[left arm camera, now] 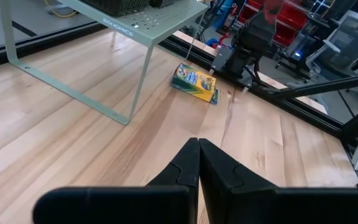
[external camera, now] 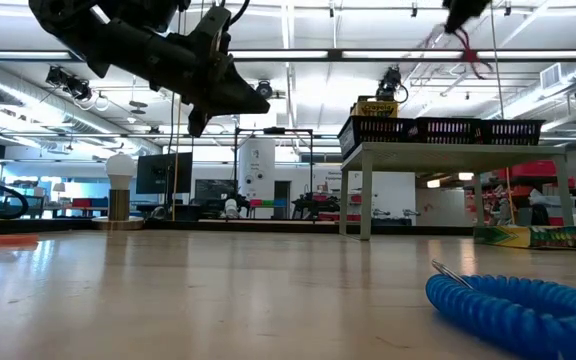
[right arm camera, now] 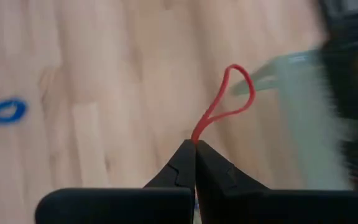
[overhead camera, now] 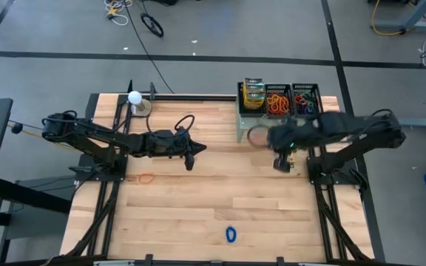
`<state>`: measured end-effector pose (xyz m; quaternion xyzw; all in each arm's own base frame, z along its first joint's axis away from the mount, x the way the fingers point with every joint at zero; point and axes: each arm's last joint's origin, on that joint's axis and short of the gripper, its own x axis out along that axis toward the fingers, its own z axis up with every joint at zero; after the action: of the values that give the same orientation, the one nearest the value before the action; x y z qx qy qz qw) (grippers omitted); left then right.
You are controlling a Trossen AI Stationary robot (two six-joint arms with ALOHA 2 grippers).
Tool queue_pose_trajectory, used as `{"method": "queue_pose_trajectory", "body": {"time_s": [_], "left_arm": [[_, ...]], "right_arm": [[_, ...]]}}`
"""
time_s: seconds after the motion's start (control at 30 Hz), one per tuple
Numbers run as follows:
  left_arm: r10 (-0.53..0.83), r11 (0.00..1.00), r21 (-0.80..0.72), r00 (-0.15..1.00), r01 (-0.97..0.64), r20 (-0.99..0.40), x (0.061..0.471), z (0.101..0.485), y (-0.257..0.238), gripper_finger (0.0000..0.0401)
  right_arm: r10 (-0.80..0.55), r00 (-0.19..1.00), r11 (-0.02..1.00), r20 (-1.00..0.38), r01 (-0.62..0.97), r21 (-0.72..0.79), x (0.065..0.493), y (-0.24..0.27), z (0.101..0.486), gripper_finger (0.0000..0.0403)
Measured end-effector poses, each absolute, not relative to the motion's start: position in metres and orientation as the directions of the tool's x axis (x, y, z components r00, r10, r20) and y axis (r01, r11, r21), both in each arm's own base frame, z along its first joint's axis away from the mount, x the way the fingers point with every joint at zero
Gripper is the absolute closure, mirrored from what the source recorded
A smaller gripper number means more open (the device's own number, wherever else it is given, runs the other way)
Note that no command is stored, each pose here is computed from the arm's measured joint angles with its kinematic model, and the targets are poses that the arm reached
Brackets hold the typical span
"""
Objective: Pick & Place Office Desk Supplies
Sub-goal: Put the red rubber band into the right black basket on the shelf
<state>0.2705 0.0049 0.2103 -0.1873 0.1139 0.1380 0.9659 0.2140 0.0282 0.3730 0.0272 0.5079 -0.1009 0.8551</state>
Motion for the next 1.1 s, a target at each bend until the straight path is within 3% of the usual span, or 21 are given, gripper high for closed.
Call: {"method": "queue_pose_trajectory", "body": {"time_s": [0.27,0.47,0.73,0.93,1.1], "left_arm": [[0.228,0.890,-0.330,0.933,-0.315,-0.277,0.271,0.209,0.005,0.0392],[0.228,0.890,-0.330,0.934,-0.315,-0.276,0.271,0.209,0.005,0.0392],[0.227,0.890,-0.330,0.934,-0.314,-0.276,0.271,0.209,0.005,0.0392],[0.227,0.890,-0.332,0.934,-0.314,-0.276,0.271,0.209,0.005,0.0392],[0.227,0.889,-0.334,0.934,-0.314,-0.276,0.271,0.209,0.005,0.0392]], "right_arm": [[-0.299,0.577,0.892,-0.760,0.451,-0.009,0.196,-0.006,0.439,0.0398],[-0.431,0.534,0.774,-0.727,0.634,0.007,0.187,-0.048,0.450,0.0399],[-0.494,0.357,0.569,-0.793,0.822,0.016,0.178,-0.123,0.407,0.0399],[-0.453,0.305,0.430,-0.838,0.898,0.095,0.168,-0.164,0.353,0.0399],[-0.421,0.266,0.396,-0.867,0.914,0.088,0.164,-0.172,0.323,0.0395]]}}
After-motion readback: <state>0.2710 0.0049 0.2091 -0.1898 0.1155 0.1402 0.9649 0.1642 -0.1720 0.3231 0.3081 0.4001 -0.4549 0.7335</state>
